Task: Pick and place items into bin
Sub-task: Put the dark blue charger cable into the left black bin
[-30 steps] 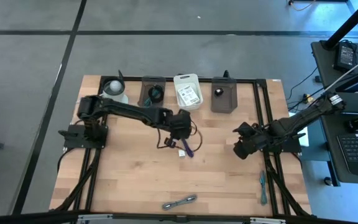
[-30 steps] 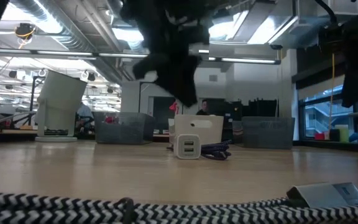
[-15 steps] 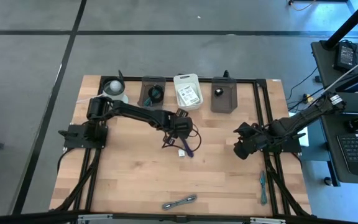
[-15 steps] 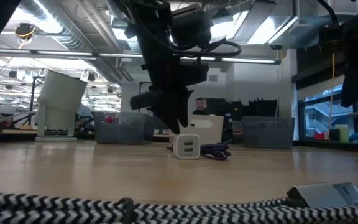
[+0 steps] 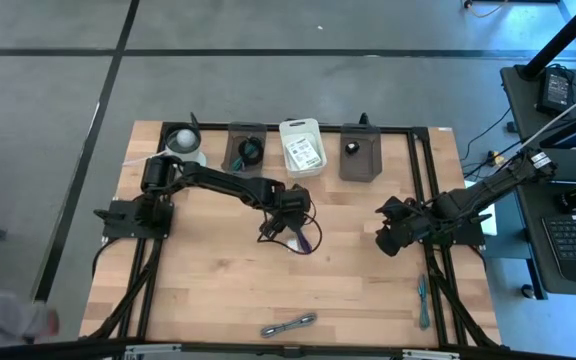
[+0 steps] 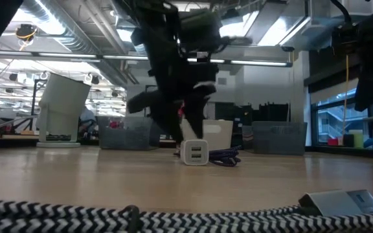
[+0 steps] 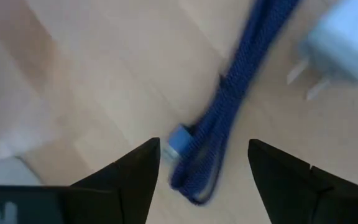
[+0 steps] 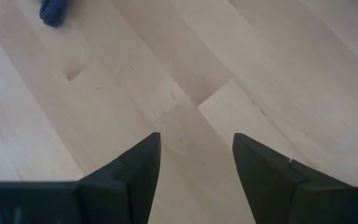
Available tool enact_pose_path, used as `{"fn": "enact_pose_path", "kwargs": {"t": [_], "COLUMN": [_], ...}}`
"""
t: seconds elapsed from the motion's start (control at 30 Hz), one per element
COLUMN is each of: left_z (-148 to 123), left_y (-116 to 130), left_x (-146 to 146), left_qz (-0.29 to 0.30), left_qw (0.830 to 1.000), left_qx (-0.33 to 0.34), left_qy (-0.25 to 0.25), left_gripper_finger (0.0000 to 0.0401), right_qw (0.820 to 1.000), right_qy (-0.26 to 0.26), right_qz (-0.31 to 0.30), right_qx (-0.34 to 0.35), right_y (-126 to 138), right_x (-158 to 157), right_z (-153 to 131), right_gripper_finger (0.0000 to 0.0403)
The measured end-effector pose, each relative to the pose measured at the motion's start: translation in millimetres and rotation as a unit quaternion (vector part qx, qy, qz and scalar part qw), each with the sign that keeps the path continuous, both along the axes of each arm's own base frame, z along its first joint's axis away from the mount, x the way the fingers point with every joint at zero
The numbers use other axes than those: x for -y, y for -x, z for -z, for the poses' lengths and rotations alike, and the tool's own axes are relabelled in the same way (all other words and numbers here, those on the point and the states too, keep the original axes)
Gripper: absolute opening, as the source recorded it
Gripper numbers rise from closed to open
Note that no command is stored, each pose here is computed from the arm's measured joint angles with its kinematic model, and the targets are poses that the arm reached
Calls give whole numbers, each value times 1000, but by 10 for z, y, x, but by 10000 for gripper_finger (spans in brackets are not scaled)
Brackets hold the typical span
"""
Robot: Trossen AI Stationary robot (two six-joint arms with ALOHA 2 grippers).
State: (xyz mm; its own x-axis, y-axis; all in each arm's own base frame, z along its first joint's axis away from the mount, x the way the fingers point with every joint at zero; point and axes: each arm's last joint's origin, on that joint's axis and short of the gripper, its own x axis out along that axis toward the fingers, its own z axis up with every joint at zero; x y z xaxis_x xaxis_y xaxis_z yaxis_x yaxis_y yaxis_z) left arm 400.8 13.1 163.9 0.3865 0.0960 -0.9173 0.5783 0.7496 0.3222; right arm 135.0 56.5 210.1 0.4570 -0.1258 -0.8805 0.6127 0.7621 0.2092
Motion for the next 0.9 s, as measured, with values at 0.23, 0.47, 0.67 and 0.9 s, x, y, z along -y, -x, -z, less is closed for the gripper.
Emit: {"fn": "enact_pose_path", "kwargs": {"t": [0.23, 0.47, 0.67, 0.9], "left_z": [201, 327, 373, 371], "left_y": [-17, -3, 28, 57], "left_x": [-147, -240, -300, -316], "left_qz": [-16, -30, -98, -150], "left_qw": [999, 996, 987, 976], "left_qx": [-28, -53, -70, -78], "left_qy": [4, 64, 105, 134], "left_gripper_finger": [235, 225, 183, 100], "right_qw": [1000, 1000, 999, 999], "right_qy": [-3, -8, 6, 17], "right_qz": [1, 2, 21, 27], "right_qx": [6, 17, 29, 36], "right_y": [-10, -30, -35, -40], "right_x": [-5, -14, -1, 5], "right_z": [-5, -14, -19, -23], "right_gripper_finger": [204, 204, 204, 204]}}
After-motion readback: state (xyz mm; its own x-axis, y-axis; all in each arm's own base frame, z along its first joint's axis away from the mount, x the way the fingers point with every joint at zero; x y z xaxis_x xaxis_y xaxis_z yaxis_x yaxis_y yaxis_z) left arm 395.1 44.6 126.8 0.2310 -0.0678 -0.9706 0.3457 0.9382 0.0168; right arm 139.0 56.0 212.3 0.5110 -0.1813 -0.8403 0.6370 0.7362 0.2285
